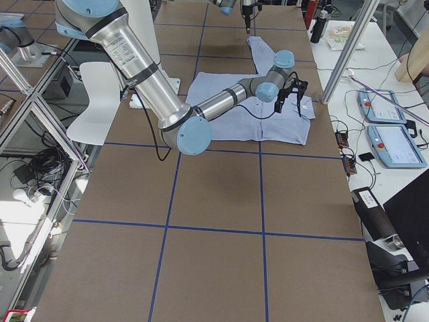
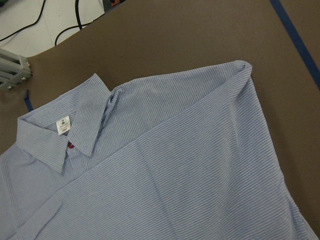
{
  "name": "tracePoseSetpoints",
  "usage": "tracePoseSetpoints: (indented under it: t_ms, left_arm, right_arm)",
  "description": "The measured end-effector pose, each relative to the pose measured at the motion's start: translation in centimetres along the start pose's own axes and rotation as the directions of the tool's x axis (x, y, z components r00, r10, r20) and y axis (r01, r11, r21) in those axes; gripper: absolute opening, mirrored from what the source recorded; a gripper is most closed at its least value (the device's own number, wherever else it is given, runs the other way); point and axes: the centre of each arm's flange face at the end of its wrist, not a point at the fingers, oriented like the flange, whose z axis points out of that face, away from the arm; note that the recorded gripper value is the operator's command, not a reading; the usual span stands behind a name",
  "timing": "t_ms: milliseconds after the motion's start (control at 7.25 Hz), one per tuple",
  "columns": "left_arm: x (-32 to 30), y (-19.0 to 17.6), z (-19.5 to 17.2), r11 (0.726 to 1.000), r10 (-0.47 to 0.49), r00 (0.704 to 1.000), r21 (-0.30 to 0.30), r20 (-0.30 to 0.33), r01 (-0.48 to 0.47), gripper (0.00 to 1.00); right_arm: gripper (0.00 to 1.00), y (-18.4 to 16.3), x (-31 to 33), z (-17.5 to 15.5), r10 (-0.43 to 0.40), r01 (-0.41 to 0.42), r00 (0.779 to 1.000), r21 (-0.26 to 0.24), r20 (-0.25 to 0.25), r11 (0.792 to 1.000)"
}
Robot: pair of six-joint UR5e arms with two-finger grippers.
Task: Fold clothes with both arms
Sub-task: 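Release the sleeve with the right gripper while the left gripper grasps the other cuff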
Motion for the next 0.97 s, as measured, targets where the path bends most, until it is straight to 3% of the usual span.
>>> tracePoseSetpoints:
  t_ms: [276,414,552,966]
  left_arm:
    - [-0.3,-0.1,1.7,1.0,0.004,1.0,-0.005,0.004,-0.004,0.8]
    - [0.2,-0.2,2.2,1.0,0.005,1.0,-0.009,0.001,-0.005,0.74]
    - [1.0,-0.4,2.7,1.0,0.001,1.0,-0.014,-0.004,-0.001,0.55]
    - [1.8,-0.5,3.5,1.0,-0.005,1.0,-0.024,-0.007,0.004,0.41]
  right_arm:
    - [1.0,-1.1,2.4,-0.8,0.005,-0.005,1.0,0.015,-0.008,1.0]
    - [1.0,-1.5,3.4,-1.3,0.006,-0.006,1.0,0.024,-0.009,1.0]
    - [1.0,-1.6,4.4,-1.7,0.008,-0.007,1.0,0.032,-0.01,0.999]
    - [1.0,-1.2,6.2,-2.8,0.006,-0.006,1.0,0.047,-0.005,0.999]
